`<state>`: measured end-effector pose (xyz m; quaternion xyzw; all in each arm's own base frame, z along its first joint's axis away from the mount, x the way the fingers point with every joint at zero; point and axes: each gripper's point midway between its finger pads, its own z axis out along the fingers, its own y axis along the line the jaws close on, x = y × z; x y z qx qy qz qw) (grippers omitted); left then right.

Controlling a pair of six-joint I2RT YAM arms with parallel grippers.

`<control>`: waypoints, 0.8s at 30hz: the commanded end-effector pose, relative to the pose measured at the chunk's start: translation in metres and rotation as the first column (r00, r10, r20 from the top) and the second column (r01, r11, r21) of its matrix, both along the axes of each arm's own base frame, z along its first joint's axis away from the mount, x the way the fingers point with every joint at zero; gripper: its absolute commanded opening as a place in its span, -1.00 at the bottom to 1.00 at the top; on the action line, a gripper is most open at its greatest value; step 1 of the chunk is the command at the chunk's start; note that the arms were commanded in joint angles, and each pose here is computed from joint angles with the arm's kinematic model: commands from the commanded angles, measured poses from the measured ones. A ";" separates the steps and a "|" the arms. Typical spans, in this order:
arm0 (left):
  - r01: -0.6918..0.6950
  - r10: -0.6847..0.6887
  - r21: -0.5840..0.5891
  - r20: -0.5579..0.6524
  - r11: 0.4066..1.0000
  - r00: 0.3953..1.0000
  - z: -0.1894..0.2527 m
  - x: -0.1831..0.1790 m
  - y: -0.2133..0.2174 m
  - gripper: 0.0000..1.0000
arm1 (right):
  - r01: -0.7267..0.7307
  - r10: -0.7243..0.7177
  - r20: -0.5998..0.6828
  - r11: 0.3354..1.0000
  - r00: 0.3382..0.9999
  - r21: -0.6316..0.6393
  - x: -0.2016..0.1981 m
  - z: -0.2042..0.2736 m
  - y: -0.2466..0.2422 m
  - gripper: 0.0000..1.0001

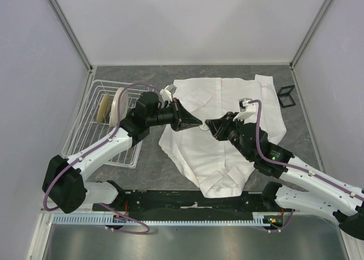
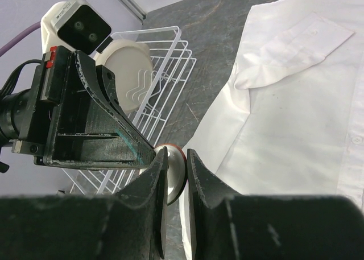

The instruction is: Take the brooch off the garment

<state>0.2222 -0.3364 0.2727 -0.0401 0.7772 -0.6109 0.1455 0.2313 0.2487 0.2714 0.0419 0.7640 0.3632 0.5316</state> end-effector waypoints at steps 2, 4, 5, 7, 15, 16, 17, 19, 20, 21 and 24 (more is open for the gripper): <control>0.131 -0.114 -0.150 0.113 0.980 0.987 0.060 -0.030 -0.016 -0.96 | -0.216 0.216 -0.018 0.976 0.976 -0.033 -0.030 -0.023 0.035 -0.60; 0.133 -0.115 -0.156 0.117 0.979 0.986 0.066 -0.030 -0.016 -0.96 | -0.229 0.230 -0.004 0.970 0.973 -0.076 -0.032 -0.027 0.038 -0.60; 0.135 -0.116 -0.160 0.122 0.978 0.986 0.069 -0.030 -0.016 -0.96 | -0.231 0.232 0.004 0.969 0.973 -0.087 -0.033 -0.027 0.039 -0.60; 0.135 -0.116 -0.162 0.125 0.977 0.985 0.072 -0.030 -0.016 -0.96 | -0.232 0.236 0.023 0.965 0.972 -0.121 -0.033 -0.027 0.041 -0.60; 0.129 -0.107 -0.171 0.136 0.977 0.985 0.082 -0.031 -0.014 -0.96 | -0.216 0.235 0.058 0.950 0.970 -0.223 -0.035 -0.035 0.042 -0.60; 0.129 -0.106 -0.173 0.137 0.976 0.985 0.083 -0.031 -0.014 -0.96 | -0.213 0.233 0.065 0.949 0.970 -0.232 -0.034 -0.035 0.042 -0.60; 0.130 -0.106 -0.176 0.142 0.976 0.984 0.085 -0.032 -0.014 -0.96 | -0.217 0.239 0.063 0.945 0.969 -0.246 -0.035 -0.040 0.042 -0.60; 0.131 -0.105 -0.183 0.149 0.974 0.983 0.089 -0.033 -0.013 -0.96 | -0.226 0.251 0.065 0.937 0.966 -0.265 -0.036 -0.045 0.044 -0.60; 0.129 -0.101 -0.185 0.155 0.974 0.983 0.091 -0.033 -0.013 -0.96 | -0.238 0.262 0.057 0.933 0.963 -0.271 -0.038 -0.049 0.045 -0.60; 0.128 -0.099 -0.188 0.157 0.974 0.983 0.092 -0.033 -0.012 -0.96 | -0.246 0.269 0.050 0.932 0.962 -0.266 -0.039 -0.050 0.046 -0.60; 0.136 -0.103 -0.204 0.165 0.970 0.981 0.092 -0.036 -0.011 -0.96 | -0.274 0.292 0.073 0.942 0.954 -0.194 -0.043 -0.041 0.053 -0.62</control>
